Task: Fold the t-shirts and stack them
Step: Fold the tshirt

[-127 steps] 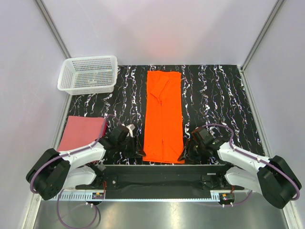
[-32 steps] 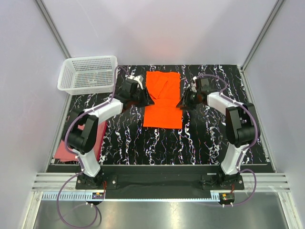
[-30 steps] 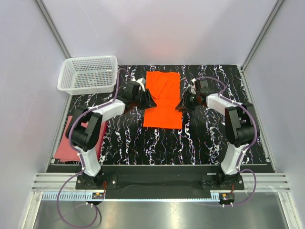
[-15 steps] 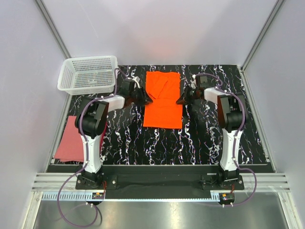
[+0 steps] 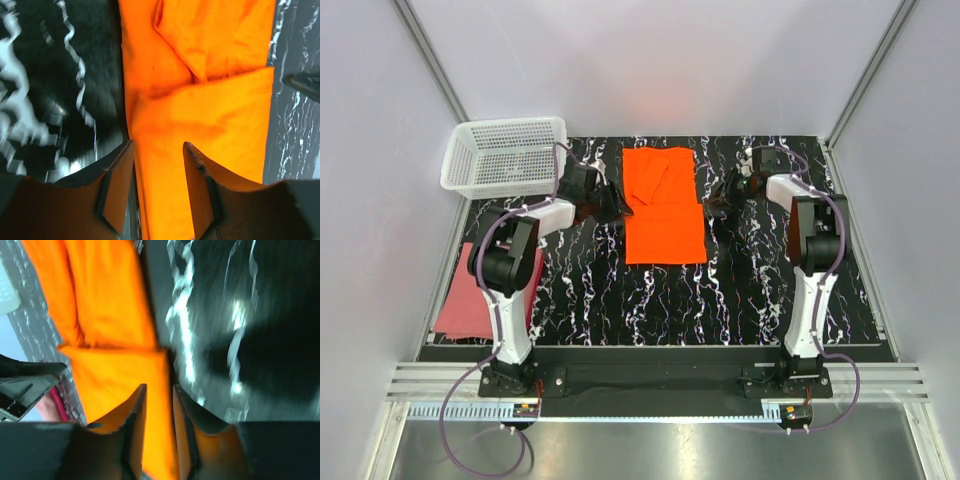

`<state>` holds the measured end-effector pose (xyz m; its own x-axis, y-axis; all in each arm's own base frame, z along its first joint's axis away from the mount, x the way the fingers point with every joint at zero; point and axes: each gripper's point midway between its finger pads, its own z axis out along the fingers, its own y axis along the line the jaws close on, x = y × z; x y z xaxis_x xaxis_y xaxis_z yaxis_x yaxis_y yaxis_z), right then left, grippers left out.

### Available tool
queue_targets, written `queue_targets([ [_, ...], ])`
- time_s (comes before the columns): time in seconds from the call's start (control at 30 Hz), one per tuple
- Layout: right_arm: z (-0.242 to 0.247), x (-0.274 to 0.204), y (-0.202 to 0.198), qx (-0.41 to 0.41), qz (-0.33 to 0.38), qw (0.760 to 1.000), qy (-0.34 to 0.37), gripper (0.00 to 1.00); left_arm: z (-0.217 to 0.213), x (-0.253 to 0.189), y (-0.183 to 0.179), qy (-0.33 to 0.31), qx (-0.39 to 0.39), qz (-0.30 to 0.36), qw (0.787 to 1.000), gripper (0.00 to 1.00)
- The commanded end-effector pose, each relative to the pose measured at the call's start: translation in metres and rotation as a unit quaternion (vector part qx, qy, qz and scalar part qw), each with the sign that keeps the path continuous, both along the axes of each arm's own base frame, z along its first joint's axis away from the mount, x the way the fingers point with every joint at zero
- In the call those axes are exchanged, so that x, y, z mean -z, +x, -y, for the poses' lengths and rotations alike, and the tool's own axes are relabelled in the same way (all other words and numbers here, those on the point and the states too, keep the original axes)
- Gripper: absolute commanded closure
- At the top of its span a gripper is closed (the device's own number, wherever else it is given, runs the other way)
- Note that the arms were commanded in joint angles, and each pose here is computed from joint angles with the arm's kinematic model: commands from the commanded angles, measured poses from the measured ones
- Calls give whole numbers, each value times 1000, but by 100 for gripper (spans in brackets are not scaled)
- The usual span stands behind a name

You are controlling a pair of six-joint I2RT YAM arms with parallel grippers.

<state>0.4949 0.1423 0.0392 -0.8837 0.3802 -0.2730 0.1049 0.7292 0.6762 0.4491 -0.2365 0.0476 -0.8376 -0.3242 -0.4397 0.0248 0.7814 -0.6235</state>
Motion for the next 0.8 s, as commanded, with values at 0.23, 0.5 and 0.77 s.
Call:
queue_targets([
  [0.23,-46,-66,-98,-60,17,995,79,50,32,-78,-63,-23,50,80,995,52],
  [0.5,-55,-12,-127,-63,-33,993,98,58,29,1,-93,-1,57,17,998,59],
  [0.77,-44,26,-172,-23,-99,992,81,64,2,42,-155,24,58,-28,998,59],
])
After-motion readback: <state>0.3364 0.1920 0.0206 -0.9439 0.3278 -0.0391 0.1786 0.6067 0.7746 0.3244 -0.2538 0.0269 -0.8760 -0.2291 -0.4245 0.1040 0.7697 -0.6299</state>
